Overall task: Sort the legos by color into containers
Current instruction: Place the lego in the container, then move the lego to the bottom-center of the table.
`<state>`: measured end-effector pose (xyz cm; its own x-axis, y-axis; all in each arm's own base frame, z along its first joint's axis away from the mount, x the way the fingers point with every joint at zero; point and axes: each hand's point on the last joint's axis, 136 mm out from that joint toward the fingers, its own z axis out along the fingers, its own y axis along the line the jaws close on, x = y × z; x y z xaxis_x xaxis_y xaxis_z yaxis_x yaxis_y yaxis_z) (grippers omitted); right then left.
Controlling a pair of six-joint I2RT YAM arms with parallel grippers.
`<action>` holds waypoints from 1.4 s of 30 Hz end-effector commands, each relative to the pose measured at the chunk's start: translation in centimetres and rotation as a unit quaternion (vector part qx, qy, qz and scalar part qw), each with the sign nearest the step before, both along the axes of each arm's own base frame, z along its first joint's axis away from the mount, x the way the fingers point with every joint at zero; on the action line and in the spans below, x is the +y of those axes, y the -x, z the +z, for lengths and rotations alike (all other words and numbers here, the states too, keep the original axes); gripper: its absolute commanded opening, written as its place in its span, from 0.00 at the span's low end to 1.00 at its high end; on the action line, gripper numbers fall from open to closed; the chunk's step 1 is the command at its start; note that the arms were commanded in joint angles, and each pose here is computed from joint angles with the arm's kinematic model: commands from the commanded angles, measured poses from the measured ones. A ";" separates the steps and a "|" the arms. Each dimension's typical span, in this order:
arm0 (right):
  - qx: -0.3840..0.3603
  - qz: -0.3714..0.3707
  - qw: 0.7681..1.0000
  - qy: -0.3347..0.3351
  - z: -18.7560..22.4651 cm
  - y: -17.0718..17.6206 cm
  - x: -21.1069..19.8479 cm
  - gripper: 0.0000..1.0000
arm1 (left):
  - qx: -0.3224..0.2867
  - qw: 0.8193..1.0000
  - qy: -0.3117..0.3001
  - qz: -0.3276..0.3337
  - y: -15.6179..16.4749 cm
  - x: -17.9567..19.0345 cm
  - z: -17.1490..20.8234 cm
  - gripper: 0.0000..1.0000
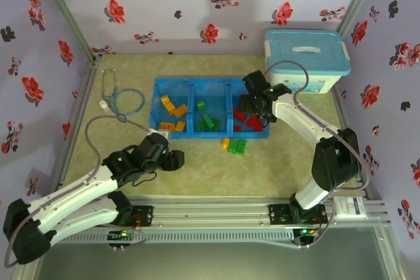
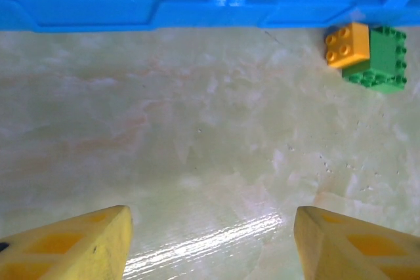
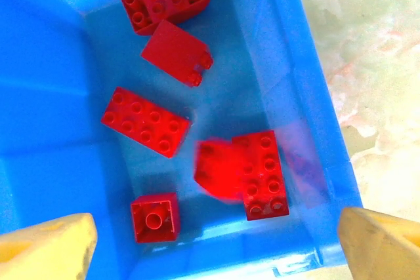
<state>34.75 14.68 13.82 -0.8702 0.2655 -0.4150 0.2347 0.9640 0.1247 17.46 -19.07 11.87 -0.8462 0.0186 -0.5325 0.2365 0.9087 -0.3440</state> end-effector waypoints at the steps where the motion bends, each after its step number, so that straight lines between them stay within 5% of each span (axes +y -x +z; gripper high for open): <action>1: -0.038 0.004 0.999 0.003 2.7 0.0 0.1 0.96 | -0.028 0.999 0.016 -0.011 -0.9 -2.4 1.8 0.67; 13: -0.071 0.009 0.996 -0.054 1.8 6.4 0.1 0.93 | 0.000 0.998 0.031 -0.056 -3.1 -11.5 -0.7 0.66; 19: -0.077 -0.007 0.995 -0.069 0.9 8.9 -1.5 0.92 | 0.019 0.998 0.021 -0.055 -5.2 -15.2 -3.0 0.53; 42: -0.097 -0.016 0.989 -0.112 0.2 11.6 -2.7 0.89 | 0.028 0.998 -0.011 -0.048 -9.2 -17.9 -6.1 0.38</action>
<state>23.29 11.61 14.04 -0.7755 0.3752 -0.5077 0.2144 0.9129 0.3473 25.97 -36.38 5.28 -0.8790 0.0991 -0.4664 0.2832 0.8955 -0.3435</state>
